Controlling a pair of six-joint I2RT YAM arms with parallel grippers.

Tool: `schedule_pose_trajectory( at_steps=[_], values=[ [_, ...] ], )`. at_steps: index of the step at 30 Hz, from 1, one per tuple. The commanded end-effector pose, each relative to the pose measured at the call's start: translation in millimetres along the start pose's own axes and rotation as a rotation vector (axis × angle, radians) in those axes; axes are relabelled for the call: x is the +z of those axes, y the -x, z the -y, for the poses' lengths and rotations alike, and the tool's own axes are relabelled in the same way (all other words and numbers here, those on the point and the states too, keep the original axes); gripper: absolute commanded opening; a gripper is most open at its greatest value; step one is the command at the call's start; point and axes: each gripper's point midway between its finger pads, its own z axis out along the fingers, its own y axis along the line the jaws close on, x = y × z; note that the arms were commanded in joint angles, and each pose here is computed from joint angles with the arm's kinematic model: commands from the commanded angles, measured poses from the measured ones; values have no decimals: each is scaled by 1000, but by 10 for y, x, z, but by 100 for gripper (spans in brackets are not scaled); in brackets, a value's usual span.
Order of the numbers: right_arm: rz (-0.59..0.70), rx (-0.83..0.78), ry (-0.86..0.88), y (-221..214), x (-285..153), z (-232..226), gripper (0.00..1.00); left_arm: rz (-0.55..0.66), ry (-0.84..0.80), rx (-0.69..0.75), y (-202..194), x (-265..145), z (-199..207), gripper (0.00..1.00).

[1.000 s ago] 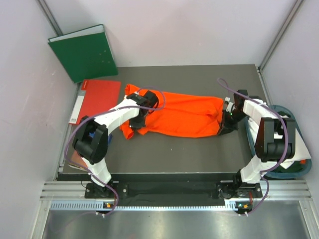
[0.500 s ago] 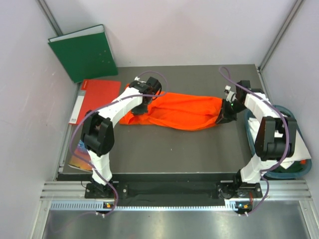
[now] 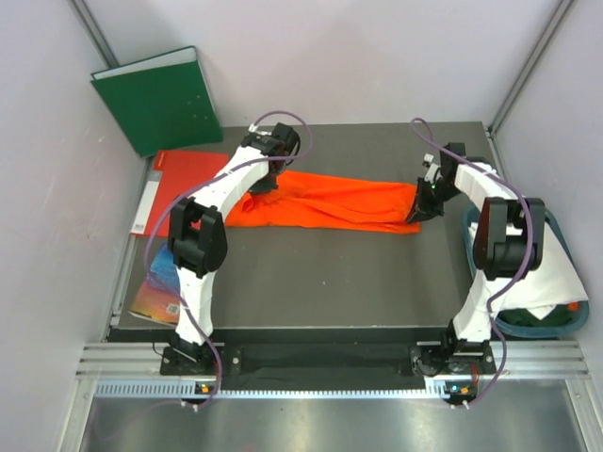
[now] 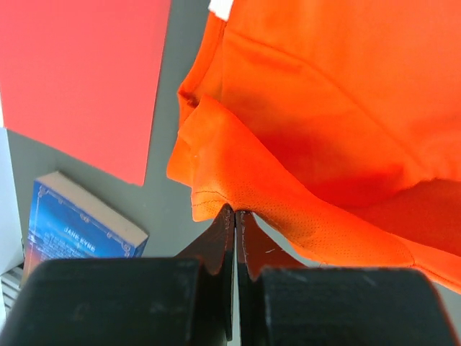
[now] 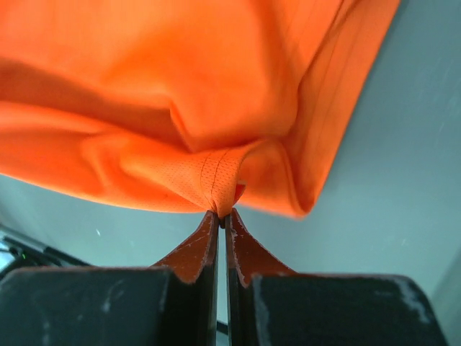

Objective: Fold and stack the t-shirts
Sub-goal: Fold the tshirt

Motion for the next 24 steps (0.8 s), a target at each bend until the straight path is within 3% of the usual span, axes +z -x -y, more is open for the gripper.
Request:
schedule_pose_trajectory(
  at_steps=[1, 12, 14, 16, 17, 19, 20, 24],
  values=[
    [104, 0, -10, 434, -16, -14, 1, 18, 1, 23, 134, 46, 70, 0],
    [227, 70, -6, 930, 46, -39, 7, 27, -4, 39, 179, 92, 115, 0],
    [249, 92, -47, 976, 36, 26, 34, 42, 0, 37, 218, 97, 115, 0],
    [260, 91, -71, 981, 19, 45, 50, 57, 4, 43, 253, 107, 115, 0],
    [276, 86, -87, 1002, -1, 62, 64, 63, 8, 43, 271, 116, 118, 0],
    [291, 61, -99, 982, -64, 28, 74, 93, 15, 44, 359, 120, 122, 0],
    [299, 55, -122, 973, -84, 48, 86, 96, 23, 51, 370, 157, 138, 0],
    [318, 28, -131, 911, -191, 21, 95, 136, 52, 63, 556, 225, 159, 0]
  ],
)
